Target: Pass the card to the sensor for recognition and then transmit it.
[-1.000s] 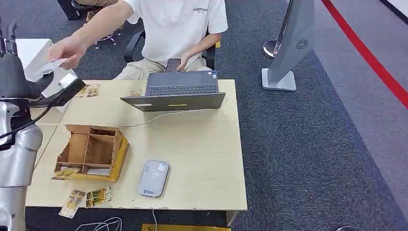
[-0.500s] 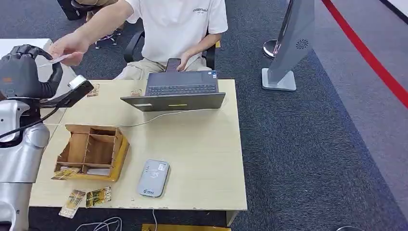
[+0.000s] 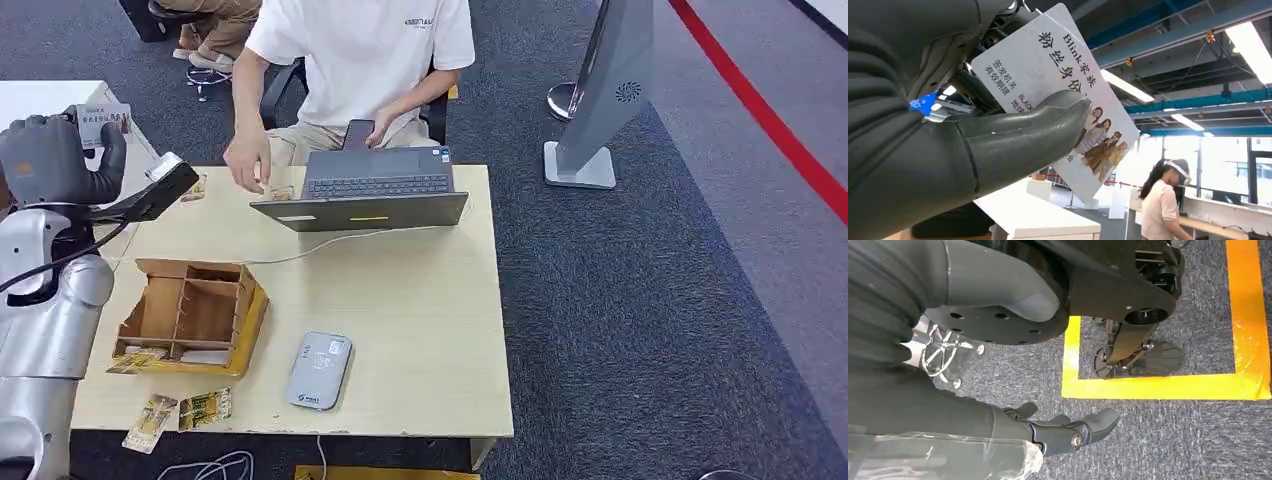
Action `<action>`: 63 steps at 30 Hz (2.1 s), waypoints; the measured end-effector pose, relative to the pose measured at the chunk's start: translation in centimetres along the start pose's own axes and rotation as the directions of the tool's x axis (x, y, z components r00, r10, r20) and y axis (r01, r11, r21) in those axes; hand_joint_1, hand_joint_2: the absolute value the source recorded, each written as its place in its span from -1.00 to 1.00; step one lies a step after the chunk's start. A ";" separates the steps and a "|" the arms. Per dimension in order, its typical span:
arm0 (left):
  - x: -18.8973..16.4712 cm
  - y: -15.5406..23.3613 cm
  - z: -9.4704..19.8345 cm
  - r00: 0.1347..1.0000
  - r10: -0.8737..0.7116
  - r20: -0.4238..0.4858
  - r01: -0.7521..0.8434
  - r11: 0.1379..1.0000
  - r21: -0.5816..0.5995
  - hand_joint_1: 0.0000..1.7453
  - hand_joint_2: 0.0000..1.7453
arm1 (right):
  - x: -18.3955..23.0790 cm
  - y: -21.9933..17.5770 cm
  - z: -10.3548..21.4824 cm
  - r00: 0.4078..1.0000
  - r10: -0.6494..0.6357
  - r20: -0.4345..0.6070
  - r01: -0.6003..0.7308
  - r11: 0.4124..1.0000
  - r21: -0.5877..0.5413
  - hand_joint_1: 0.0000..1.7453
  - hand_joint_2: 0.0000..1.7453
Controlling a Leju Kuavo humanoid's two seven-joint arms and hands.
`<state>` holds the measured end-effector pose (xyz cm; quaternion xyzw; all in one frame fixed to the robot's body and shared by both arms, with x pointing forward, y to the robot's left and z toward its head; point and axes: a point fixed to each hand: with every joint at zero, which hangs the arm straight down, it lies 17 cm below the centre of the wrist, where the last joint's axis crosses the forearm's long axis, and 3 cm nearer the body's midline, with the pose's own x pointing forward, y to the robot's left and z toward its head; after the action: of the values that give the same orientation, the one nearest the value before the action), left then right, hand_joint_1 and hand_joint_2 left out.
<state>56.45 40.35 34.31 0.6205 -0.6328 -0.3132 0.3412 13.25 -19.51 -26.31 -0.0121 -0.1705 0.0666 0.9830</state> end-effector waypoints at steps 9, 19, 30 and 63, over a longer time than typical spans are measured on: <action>0.1 -0.2 0.1 1.000 0.004 -0.002 -0.004 1.000 -0.004 1.00 1.00 | -0.1 0.0 0.0 1.000 0.000 -0.001 0.000 1.000 0.000 -1.00 1.00; 1.0 -0.3 0.2 0.999 0.038 -0.002 -0.038 0.999 0.001 1.00 1.00 | -0.2 0.0 0.0 1.000 0.000 -0.004 0.000 1.000 0.000 -1.00 1.00; 16.3 2.4 12.5 0.928 0.234 0.290 -0.264 0.962 0.071 1.00 1.00 | -1.3 -0.1 0.2 1.000 0.001 -0.011 -0.001 1.000 -0.015 -1.00 1.00; 21.2 -5.0 20.4 0.919 0.290 0.266 -0.234 0.946 -0.223 1.00 1.00 | -1.7 0.1 0.2 1.000 -0.008 -0.018 0.008 1.000 -0.019 -1.00 1.00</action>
<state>42.69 18.44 19.48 0.4414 -0.7218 -0.4117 0.3387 11.56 -19.67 -26.65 -0.0211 -0.1623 0.0610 0.9846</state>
